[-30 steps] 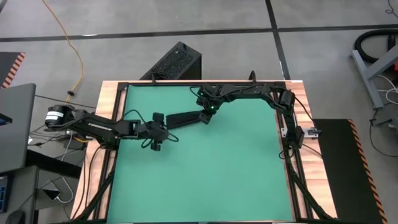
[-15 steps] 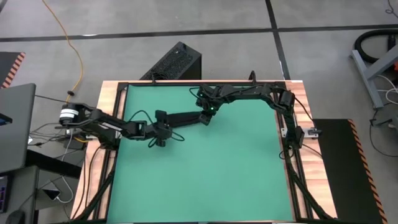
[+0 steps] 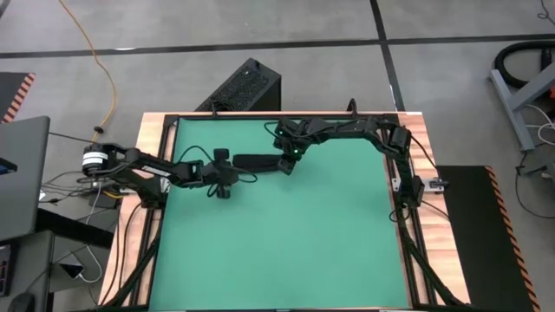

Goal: Roll towel
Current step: Roll the black towel

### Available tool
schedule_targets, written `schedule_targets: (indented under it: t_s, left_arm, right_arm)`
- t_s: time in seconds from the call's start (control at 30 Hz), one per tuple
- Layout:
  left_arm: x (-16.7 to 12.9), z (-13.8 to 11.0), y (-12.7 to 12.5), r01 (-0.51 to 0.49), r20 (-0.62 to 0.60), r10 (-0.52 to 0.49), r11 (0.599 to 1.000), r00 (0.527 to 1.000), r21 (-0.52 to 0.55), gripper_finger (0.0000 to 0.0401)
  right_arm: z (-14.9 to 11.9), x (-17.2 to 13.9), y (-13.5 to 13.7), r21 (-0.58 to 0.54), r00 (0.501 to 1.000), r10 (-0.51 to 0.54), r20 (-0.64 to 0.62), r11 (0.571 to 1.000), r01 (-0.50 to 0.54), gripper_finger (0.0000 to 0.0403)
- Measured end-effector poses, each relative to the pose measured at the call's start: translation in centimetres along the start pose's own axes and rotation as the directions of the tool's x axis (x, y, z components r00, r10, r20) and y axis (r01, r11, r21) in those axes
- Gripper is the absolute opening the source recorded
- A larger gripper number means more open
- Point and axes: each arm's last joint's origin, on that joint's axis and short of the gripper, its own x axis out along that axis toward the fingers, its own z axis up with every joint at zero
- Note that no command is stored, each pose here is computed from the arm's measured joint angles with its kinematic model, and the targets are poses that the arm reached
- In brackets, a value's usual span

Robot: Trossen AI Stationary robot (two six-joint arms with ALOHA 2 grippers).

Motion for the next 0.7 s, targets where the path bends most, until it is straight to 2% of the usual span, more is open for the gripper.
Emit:
schedule_targets:
  t_s: [0.1, 0.2, 0.27, 0.37, 0.53, 0.7]
  left_arm:
    - [0.0, 0.0, 0.0, 0.015, 0.009, -0.015, 1.000, 1.000, 0.009, 0.0059]
    - [0.1, -0.1, 0.1, -0.017, -0.012, 0.017, 1.000, 1.000, 0.002, 0.0015]
    - [0.0, -0.2, 0.1, -0.041, -0.034, 0.040, 0.999, 0.999, -0.023, 0.0008]
    - [-0.5, -0.2, -0.5, -0.023, -0.058, 0.020, 0.999, 0.998, -0.048, 0.0005]
    - [-2.8, 1.0, -1.7, 0.134, -0.059, -0.140, 0.986, 0.988, -0.103, 0.0003]
    - [-6.0, 2.9, -1.9, 0.288, 0.036, -0.286, 0.945, 0.958, -0.156, 0.0002]
  right_arm:
    - [-0.1, 0.1, 0.3, -0.007, 1.000, 0.003, -0.004, 1.000, -0.003, 0.0019]
    - [-0.1, 0.3, 0.8, -0.016, 1.000, 0.008, -0.007, 1.000, -0.008, 0.0019]
    - [-0.2, 0.4, 1.2, -0.020, 1.000, 0.013, -0.010, 1.000, -0.013, 0.0019]
    - [-0.6, 0.7, 2.2, -0.023, 0.999, 0.020, -0.038, 1.000, -0.021, 0.0019]
    - [-1.5, 1.3, 4.2, -0.043, 0.994, 0.031, -0.105, 0.998, -0.036, 0.0019]
    - [-2.4, 1.7, 6.6, -0.069, 0.988, 0.047, -0.146, 0.996, -0.058, 0.0019]
